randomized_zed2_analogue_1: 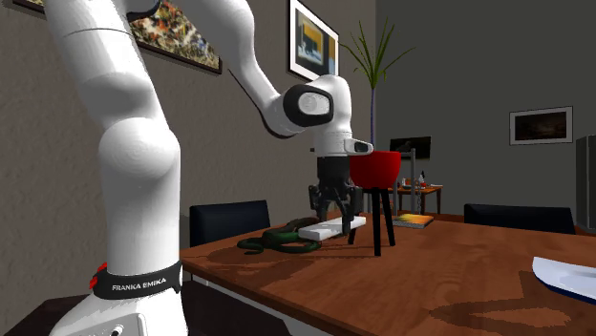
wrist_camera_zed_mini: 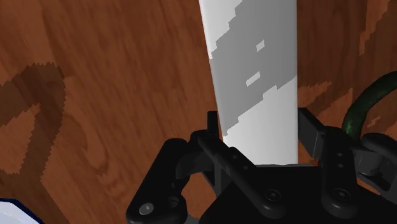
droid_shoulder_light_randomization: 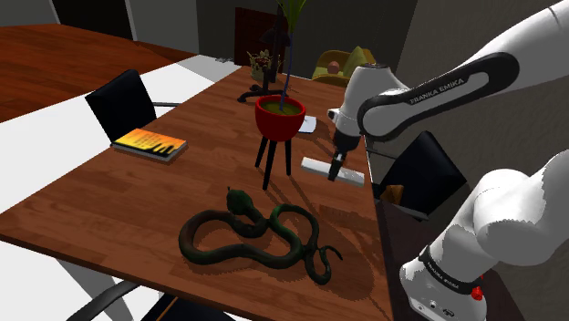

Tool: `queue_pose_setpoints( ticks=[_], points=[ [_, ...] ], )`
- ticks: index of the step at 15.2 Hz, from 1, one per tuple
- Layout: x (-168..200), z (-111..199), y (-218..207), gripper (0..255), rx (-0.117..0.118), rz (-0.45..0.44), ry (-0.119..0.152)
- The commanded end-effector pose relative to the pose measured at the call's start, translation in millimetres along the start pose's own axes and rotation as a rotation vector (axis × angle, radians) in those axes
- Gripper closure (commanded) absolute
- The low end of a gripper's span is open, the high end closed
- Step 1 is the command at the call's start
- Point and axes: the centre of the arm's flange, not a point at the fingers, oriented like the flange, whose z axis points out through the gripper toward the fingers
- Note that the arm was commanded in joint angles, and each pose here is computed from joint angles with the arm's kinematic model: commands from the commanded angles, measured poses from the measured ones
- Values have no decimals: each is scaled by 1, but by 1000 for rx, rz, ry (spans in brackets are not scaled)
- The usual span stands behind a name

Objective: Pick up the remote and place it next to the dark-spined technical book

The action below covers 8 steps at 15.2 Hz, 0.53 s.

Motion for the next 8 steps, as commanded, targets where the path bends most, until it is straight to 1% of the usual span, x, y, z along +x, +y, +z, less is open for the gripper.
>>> queue_pose_setpoints(
  ticks=[1, 8],
  points=[
    [25, 2, -15, 255, 1, 1, 0],
    [109, 1, -54, 255, 1, 1, 0]
  ],
)
